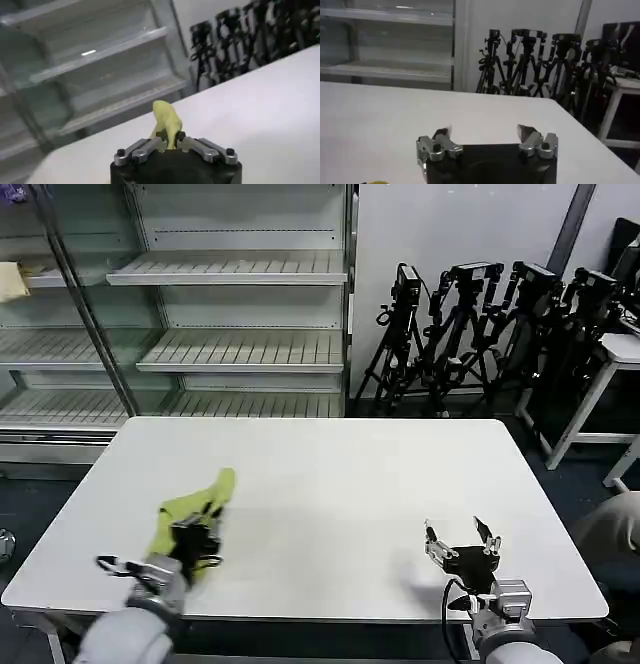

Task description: Fold and organize the clothes.

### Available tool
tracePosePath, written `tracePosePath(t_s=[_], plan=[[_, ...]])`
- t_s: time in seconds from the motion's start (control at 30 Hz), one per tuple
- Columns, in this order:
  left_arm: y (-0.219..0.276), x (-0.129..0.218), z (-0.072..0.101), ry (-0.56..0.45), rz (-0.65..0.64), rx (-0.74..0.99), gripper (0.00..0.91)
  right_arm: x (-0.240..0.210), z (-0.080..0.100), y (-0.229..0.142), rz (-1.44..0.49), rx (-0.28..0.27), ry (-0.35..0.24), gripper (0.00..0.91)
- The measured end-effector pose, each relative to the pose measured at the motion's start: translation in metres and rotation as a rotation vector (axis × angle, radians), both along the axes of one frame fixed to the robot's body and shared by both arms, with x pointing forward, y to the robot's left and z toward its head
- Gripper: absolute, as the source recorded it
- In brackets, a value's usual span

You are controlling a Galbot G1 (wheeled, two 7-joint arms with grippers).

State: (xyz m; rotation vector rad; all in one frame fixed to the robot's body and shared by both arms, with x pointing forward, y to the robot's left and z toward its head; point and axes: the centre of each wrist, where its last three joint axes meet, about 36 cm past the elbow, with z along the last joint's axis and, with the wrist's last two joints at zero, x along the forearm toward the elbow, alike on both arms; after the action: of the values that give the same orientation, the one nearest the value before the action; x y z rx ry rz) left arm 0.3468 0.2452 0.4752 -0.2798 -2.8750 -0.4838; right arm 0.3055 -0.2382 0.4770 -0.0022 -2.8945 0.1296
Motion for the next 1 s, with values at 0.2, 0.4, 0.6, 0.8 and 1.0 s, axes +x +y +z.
tracePosePath(t_s=[0.2,0.4,0.6,0.8,1.0], plan=[[-0.056,0.007,-0.007,-0.023,-0.05,-0.079,0.02,0.004,0.007,-0.007,-0.009,-0.013,-0.014,0.907],[-0.103,0.016,-0.01,-0.031,-0.103,-0.139,0.907,0.011,0.017,-0.019,-0.028,-0.034,-0.045,0.907],[-0.136,0.021,-0.007,-0.02,-0.152,-0.196,0.907,0.025,0.023,-0.027,-0.026,-0.047,-0.084,0.907],[-0.156,0.025,0.006,-0.027,-0.201,-0.283,0.907,0.044,0.028,-0.026,0.004,-0.04,-0.146,0.907],[-0.162,0.026,0.022,-0.066,-0.246,-0.352,0.907,0.061,0.026,-0.021,0.029,-0.03,-0.192,0.907]])
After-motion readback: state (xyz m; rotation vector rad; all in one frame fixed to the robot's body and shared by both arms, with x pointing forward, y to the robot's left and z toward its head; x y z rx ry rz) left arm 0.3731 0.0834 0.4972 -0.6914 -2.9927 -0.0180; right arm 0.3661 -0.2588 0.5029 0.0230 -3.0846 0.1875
